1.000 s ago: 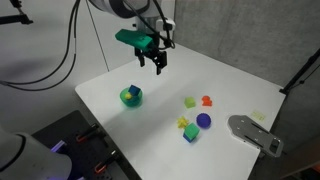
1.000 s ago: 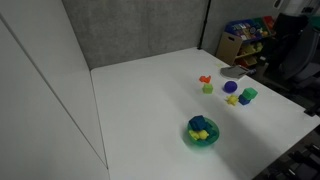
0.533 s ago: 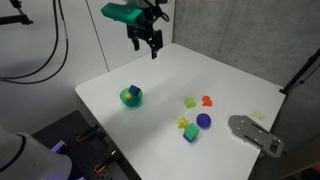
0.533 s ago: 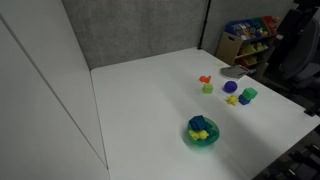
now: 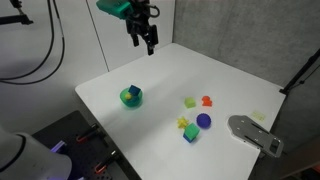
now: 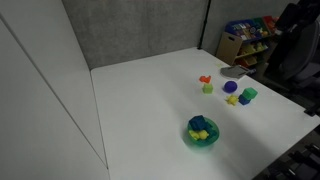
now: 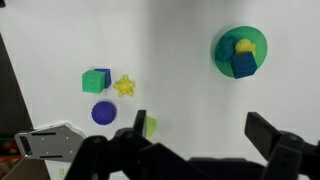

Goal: Remove the blue block from the top of the stack and put it in the green bowl.

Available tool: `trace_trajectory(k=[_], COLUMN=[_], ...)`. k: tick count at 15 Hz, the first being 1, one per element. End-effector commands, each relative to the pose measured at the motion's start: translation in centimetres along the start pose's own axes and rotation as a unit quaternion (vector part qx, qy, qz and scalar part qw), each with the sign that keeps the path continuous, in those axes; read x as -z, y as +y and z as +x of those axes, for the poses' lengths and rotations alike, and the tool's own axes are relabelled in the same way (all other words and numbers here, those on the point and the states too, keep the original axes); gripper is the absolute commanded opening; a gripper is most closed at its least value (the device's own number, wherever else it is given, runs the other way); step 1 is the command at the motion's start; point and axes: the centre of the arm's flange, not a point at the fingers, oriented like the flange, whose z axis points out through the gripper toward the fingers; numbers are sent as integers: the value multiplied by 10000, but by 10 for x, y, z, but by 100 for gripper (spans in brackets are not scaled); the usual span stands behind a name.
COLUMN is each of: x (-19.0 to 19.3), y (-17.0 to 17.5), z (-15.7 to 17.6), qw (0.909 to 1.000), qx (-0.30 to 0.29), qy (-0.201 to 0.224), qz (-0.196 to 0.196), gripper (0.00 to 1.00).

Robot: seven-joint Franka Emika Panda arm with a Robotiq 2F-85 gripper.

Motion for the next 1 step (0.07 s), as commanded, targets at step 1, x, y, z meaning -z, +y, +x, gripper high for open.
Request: trace_trajectory(k=[1], x=[-1], y=[0], z=[0], qw=[10000], qx=[0], qy=[-6], qz=[0], gripper=[100])
